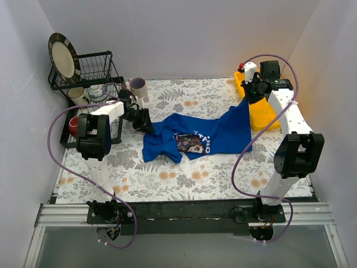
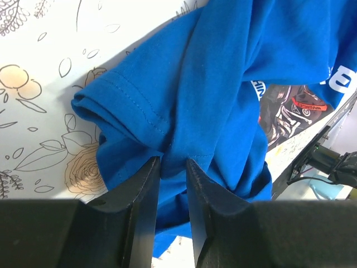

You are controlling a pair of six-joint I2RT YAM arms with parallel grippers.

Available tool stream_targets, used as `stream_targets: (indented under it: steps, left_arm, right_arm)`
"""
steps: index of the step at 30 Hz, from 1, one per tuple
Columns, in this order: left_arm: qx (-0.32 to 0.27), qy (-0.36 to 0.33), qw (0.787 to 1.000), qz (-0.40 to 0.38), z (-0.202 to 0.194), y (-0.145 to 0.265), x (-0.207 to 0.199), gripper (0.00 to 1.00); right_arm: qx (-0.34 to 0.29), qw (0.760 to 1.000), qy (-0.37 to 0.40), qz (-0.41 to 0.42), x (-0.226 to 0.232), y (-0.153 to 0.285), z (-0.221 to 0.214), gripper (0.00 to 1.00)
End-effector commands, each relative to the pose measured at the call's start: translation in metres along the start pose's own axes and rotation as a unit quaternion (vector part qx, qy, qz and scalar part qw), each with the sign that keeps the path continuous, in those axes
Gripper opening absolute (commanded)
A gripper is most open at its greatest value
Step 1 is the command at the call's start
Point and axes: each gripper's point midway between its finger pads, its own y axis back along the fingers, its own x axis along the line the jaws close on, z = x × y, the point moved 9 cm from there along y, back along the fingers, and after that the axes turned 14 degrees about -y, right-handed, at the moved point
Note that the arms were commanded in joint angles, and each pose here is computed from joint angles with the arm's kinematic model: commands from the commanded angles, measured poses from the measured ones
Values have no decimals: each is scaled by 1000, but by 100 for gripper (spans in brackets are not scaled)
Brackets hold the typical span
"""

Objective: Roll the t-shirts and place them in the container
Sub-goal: Flatten out the T-shirt at the center of the board.

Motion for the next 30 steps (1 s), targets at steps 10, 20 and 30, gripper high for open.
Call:
stream_targets:
  steps: [10, 20, 30]
  left_arm:
    - [-6, -15, 1000, 7, 6, 8, -9, 21]
    - [-49, -84, 994, 58, 36, 52, -30, 0]
    - [-179, -239, 914, 276, 134, 190, -44, 0]
  right_arm:
    - [-23, 1000, 3, 0, -1, 4, 9, 1]
    - [-51, 998, 2, -40, -12, 1, 31, 1]
    - [-163, 975, -15, -148, -39, 28, 96, 1]
